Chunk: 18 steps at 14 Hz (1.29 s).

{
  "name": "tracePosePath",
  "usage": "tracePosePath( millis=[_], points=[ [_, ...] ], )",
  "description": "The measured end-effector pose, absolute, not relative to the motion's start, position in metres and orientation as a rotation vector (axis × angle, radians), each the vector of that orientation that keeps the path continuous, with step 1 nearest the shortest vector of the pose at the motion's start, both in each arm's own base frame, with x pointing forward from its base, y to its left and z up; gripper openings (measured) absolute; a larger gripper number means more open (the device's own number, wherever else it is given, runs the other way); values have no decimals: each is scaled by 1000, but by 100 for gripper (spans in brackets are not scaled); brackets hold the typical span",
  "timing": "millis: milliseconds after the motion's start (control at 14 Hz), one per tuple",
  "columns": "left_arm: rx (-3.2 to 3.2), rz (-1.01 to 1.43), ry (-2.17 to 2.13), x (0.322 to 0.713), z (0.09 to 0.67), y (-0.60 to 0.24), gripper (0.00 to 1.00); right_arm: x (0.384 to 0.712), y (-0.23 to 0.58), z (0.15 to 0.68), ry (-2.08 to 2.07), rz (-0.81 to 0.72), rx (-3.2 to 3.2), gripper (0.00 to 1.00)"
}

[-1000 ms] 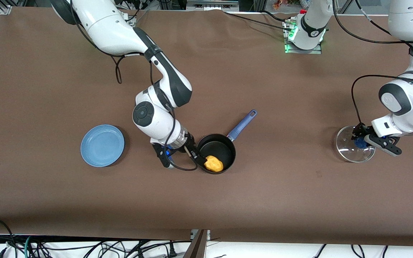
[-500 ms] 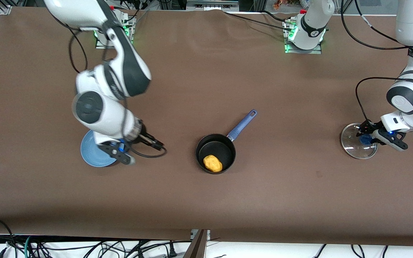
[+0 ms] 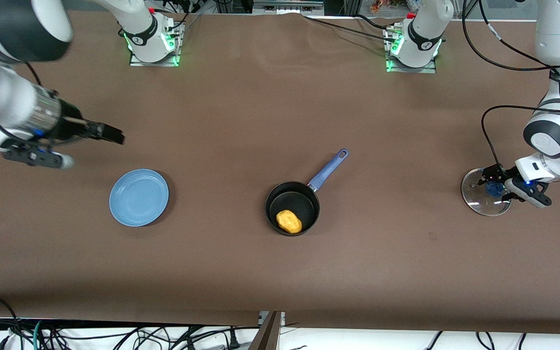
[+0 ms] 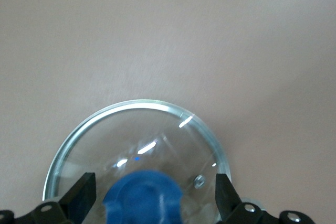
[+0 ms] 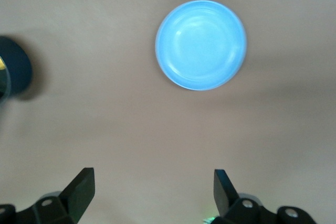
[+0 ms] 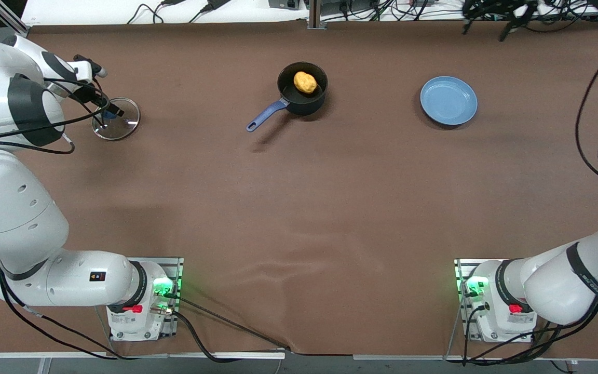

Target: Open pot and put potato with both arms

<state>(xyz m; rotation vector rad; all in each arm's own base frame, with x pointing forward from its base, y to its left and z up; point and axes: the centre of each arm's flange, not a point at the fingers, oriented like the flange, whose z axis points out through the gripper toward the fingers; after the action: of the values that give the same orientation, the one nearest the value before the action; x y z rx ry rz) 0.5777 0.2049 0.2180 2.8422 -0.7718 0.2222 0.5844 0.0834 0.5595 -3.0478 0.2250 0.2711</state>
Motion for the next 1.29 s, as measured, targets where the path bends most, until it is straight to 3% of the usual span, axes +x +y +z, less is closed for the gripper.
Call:
tracePosePath(
  millis=[286, 714, 1286],
  points=[
    [2901, 17, -623, 610, 288, 142, 100, 569, 56, 576, 136, 276, -3058, 100],
    [3043, -250, -318, 633, 420, 16, 100, 568, 46, 559, 98, 270, -3097, 100],
    [3084, -274, -108, 590, 560, -29, 100, 574, 38, 596, 44, 113, -3176, 100]
  ],
)
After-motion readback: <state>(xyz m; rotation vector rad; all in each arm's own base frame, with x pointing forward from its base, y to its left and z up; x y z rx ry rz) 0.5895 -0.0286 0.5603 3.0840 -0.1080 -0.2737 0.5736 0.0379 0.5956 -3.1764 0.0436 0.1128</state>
